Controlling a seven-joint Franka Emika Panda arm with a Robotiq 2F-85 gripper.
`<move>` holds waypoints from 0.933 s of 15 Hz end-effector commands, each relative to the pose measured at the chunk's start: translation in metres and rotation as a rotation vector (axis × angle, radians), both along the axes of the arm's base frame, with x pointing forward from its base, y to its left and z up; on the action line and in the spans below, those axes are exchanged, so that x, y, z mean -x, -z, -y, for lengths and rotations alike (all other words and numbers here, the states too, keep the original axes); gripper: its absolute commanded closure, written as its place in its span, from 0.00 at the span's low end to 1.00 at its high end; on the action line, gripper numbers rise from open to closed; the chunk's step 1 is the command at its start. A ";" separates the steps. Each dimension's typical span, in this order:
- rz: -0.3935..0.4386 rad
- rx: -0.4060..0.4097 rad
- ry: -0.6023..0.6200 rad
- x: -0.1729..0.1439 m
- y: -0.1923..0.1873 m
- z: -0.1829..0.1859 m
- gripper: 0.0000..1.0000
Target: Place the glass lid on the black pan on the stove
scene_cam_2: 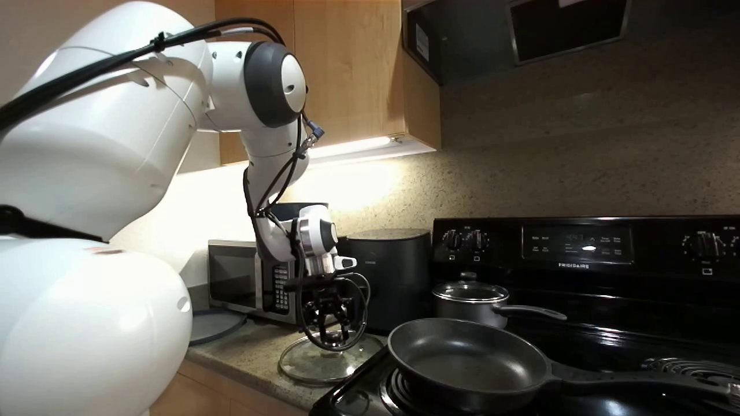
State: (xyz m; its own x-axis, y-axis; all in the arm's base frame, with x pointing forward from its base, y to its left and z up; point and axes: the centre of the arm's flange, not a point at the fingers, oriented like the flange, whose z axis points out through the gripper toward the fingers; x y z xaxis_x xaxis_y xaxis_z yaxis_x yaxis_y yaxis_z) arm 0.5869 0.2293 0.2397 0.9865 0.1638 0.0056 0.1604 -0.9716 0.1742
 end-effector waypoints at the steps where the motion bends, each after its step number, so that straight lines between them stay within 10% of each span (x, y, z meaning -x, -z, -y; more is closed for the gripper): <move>1: -0.025 0.037 0.048 0.002 0.004 0.003 0.02; 14: -0.097 0.040 0.050 0.012 0.013 0.007 0.00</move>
